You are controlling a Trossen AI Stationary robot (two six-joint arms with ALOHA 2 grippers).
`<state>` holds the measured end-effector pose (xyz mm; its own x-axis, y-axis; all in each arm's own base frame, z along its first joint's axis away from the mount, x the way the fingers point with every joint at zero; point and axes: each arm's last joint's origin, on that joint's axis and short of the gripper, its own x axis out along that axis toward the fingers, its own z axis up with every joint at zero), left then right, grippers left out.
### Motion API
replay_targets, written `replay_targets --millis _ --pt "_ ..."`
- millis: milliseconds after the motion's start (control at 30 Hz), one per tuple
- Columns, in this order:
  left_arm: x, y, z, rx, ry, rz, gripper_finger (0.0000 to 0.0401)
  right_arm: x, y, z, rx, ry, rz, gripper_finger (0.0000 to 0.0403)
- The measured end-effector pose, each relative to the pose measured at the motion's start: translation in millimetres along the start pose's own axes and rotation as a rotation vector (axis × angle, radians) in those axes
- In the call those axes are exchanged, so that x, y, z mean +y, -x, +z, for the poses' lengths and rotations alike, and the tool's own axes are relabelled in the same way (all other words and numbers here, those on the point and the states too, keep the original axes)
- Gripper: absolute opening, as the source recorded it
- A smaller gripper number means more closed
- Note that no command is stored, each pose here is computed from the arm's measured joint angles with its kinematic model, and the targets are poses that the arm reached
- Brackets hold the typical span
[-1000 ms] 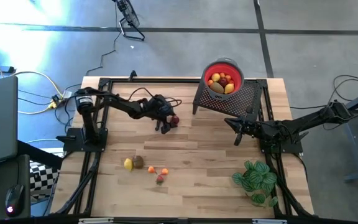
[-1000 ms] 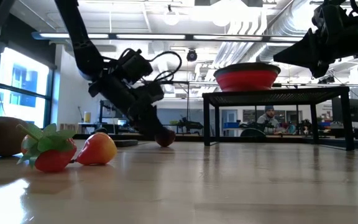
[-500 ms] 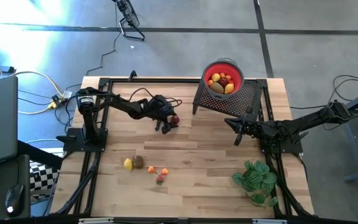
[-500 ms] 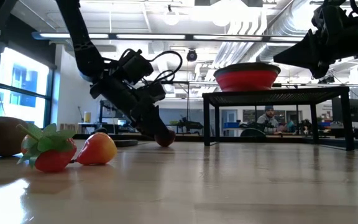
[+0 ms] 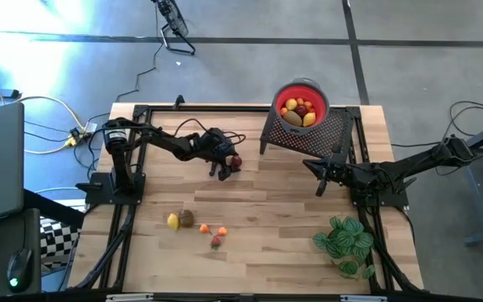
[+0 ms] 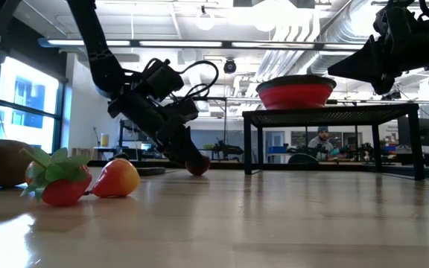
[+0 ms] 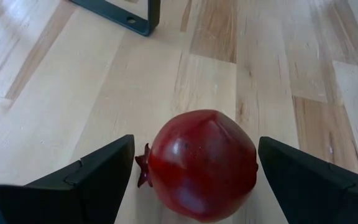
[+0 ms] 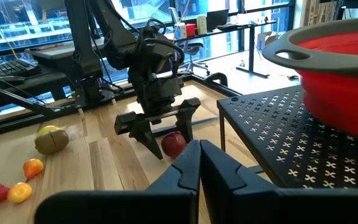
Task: Pick & Place Fruit
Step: Put the red pomegranate into the red strainer bowl on the shelf
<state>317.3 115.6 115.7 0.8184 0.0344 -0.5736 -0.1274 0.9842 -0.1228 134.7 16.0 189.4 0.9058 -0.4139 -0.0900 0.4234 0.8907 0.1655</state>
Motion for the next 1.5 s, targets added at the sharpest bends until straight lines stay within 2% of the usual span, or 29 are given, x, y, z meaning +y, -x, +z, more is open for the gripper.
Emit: replay_targets --millis 300,600,867,1500 --pt "0.0 0.1 0.1 0.000 0.000 0.000 0.0333 0.0 0.0 0.0 0.000 0.000 0.000 0.0002" --pt "0.0 0.1 0.2 0.000 0.026 0.000 0.0285 0.0 0.0 -0.2 0.002 0.001 0.000 0.0003" --pt "0.0 0.1 0.2 0.000 0.026 0.000 0.0264 0.0 0.0 -0.2 0.001 0.001 0.000 0.0003" --pt "0.1 0.3 1.6 -0.014 0.049 0.002 0.0257 -0.1 0.0 -0.5 0.004 0.004 -0.001 0.0003"
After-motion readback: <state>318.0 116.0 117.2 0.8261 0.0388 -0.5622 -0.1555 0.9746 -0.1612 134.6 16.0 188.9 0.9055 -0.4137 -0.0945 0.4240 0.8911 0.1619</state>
